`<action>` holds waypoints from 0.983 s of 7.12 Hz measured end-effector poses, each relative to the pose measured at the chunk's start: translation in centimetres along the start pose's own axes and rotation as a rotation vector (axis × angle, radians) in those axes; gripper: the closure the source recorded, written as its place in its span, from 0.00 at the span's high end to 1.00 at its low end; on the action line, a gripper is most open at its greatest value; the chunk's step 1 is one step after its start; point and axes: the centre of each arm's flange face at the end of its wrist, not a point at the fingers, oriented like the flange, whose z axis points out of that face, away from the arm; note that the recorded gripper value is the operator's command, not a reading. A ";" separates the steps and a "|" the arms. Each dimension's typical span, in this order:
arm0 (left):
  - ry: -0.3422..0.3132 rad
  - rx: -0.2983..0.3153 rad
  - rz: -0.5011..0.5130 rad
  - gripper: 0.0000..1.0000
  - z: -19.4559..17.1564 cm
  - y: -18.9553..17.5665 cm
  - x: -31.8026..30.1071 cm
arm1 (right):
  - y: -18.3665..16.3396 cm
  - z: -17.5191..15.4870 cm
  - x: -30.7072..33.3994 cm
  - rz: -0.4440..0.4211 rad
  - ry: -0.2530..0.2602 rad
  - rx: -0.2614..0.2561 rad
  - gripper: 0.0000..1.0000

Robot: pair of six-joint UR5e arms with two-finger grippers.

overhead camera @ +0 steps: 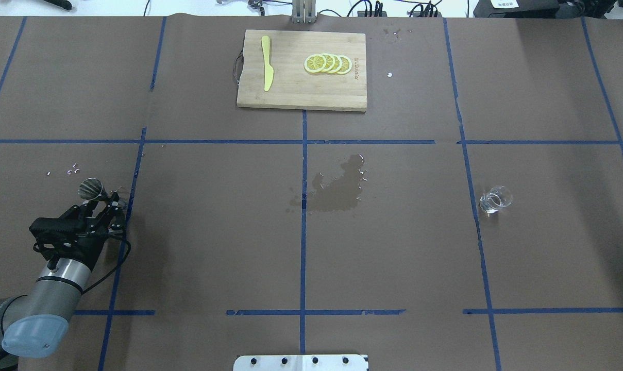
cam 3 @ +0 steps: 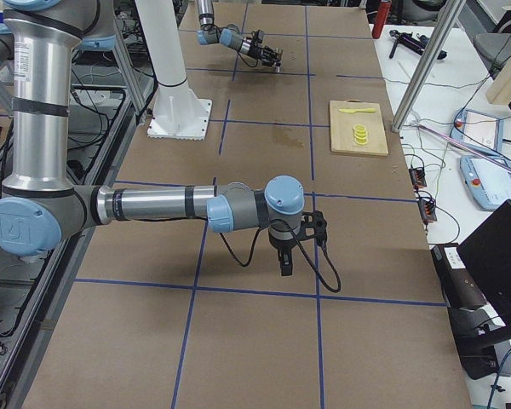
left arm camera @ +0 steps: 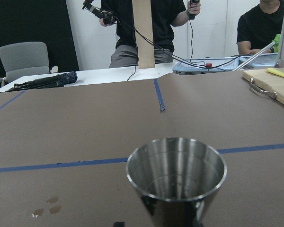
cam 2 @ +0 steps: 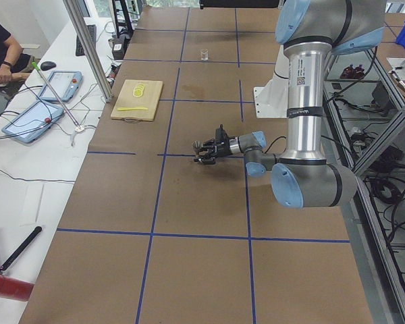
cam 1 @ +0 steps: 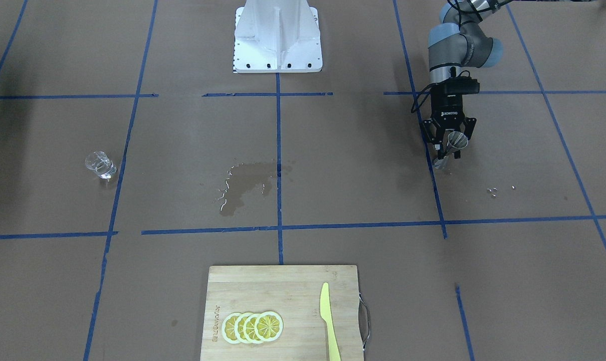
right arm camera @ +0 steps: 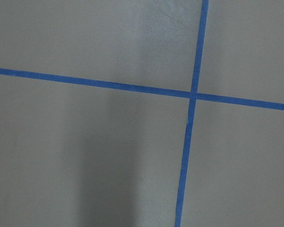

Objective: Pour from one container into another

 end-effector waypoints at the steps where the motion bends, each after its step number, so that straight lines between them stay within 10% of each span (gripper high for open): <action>1: 0.007 0.002 -0.004 0.13 -0.1 -0.2 0.2 | 0.0 0.0 0.0 0.000 0.000 0.000 1.00; 2: 0.018 0.002 -0.013 0.00 -0.1 -0.4 0.3 | 0.0 0.0 0.0 0.000 0.000 0.000 1.00; 7: 0.077 0.041 -0.042 0.00 -0.8 -3.0 1.5 | -0.3 -0.4 -0.7 -0.024 -0.010 0.031 1.00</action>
